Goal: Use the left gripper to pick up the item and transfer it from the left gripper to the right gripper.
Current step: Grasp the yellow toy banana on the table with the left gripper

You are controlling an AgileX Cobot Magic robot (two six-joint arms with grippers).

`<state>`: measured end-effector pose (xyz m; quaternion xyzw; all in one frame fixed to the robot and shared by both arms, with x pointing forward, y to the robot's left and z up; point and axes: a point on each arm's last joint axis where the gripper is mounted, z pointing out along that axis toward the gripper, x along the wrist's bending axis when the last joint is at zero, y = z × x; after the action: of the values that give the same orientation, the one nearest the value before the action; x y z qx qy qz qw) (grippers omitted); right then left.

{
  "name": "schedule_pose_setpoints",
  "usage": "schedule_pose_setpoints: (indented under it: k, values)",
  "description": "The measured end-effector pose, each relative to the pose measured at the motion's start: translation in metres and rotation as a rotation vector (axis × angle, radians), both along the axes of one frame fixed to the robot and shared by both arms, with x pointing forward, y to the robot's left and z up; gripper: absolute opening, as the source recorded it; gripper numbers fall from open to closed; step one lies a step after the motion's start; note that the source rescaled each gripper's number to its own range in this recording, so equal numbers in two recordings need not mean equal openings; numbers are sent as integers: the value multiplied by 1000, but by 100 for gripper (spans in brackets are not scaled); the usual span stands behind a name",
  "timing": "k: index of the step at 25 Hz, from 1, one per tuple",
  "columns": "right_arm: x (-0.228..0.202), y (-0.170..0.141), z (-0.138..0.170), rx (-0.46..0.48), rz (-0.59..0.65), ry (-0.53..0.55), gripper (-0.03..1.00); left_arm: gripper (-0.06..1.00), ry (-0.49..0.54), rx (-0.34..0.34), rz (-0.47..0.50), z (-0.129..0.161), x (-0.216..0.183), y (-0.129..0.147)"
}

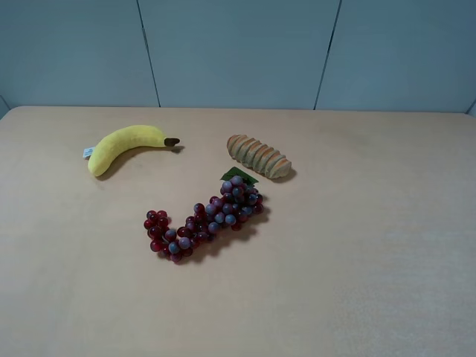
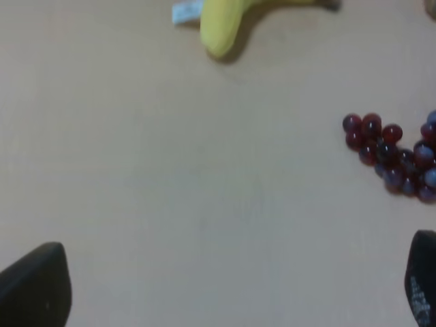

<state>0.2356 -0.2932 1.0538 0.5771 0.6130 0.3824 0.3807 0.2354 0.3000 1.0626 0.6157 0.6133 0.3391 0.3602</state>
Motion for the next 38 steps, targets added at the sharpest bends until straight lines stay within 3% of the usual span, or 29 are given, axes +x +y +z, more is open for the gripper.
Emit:
schedule_pose_setpoints:
  k: [6, 11, 15, 25, 38]
  values:
    - [0, 0, 0, 0, 0, 0, 100, 100, 93, 24, 13, 34, 24, 2]
    - [0, 0, 0, 0, 0, 0, 100, 100, 208, 73, -18, 64, 72, 1]
    - [0, 0, 0, 0, 0, 0, 100, 100, 301, 102, -46, 71, 123, 1]
    - [0, 0, 0, 0, 0, 0, 100, 100, 575, 198, -168, 24, 257, -1]
    - [0, 0, 0, 0, 0, 0, 100, 100, 711, 233, -238, -50, 353, -2]
